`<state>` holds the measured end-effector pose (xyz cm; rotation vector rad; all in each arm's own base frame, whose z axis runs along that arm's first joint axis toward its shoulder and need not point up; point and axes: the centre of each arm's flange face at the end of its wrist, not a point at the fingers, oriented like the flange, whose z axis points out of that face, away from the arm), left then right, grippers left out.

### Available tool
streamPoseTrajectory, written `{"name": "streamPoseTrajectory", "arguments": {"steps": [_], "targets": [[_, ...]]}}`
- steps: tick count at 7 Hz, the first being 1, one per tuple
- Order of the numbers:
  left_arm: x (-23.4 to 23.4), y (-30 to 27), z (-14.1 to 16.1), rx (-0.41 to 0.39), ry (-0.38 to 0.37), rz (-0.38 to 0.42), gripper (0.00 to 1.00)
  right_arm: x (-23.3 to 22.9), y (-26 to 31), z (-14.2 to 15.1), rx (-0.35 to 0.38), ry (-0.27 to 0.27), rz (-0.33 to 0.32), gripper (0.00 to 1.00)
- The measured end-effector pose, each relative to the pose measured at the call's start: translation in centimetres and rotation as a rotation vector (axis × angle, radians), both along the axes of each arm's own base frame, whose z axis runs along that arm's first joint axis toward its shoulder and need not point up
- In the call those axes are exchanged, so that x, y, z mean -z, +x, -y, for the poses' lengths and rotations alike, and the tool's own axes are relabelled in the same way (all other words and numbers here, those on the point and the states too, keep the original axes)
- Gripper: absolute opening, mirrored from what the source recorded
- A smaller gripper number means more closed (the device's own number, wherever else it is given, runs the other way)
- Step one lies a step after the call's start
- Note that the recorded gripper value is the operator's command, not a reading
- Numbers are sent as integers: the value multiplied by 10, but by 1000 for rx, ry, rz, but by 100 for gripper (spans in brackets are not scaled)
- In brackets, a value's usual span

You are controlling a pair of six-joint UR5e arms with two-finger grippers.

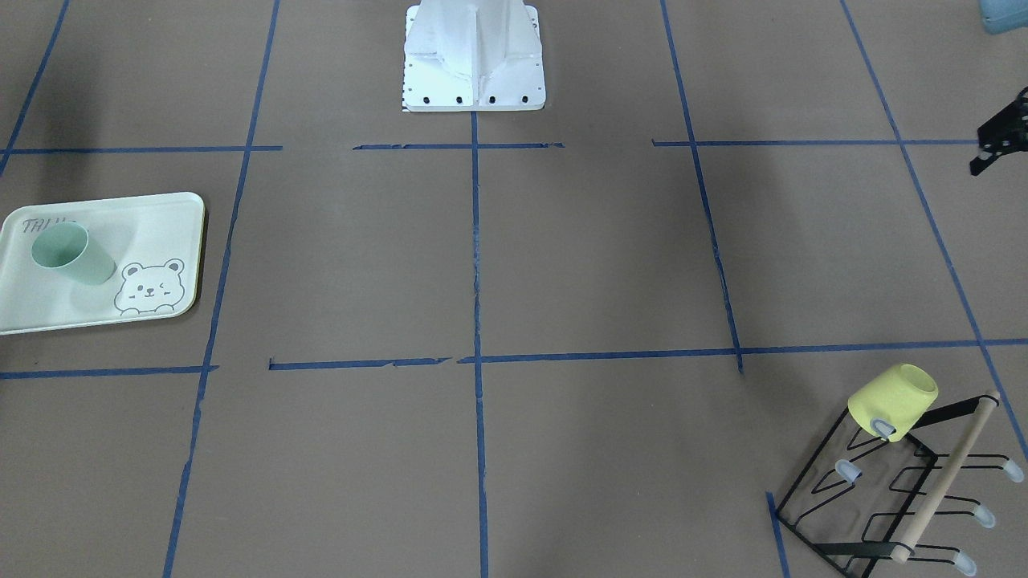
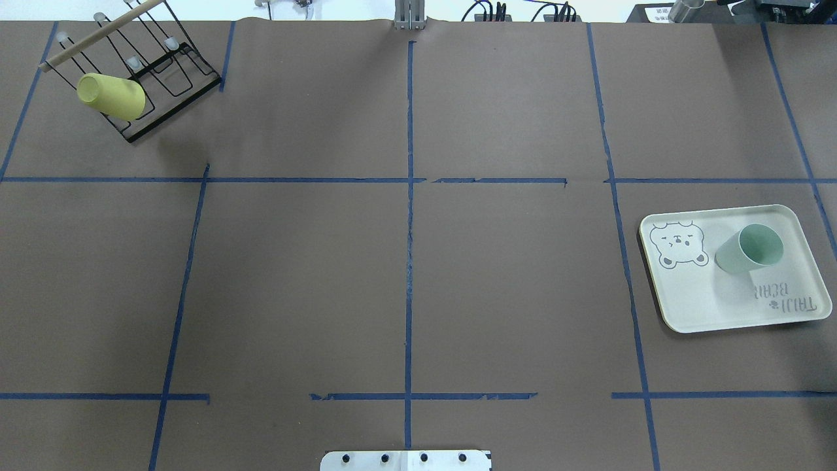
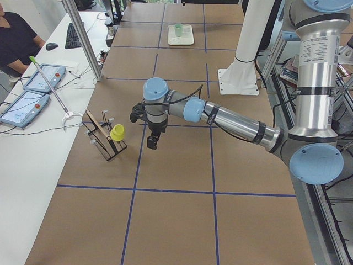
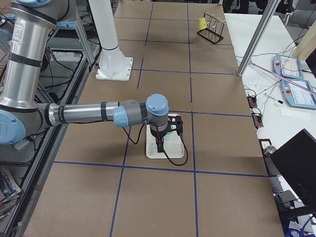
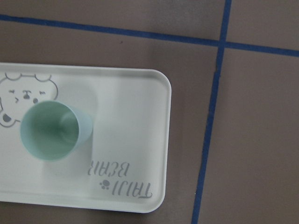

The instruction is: Left arm grabs green cup and hands to right arm on tray

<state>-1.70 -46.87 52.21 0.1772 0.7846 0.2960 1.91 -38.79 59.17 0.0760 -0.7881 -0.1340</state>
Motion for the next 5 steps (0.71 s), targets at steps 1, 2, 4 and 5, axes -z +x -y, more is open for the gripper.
{"name": "streamPoseTrajectory", "arguments": {"steps": [1, 2, 4, 5], "targets": [[-34, -32, -5, 9, -41, 0, 100, -4, 10, -3, 35, -5, -6, 100], [-60, -47, -15, 18, -87, -5, 100, 0, 14, -2, 51, -14, -8, 100], [-100, -52, -35, 29, -168, -10, 100, 9, 17, 1, 57, -31, -11, 100], [-106, -52, -39, 45, -195, -11, 100, 10, 18, 0, 58, -33, -13, 100]]}}
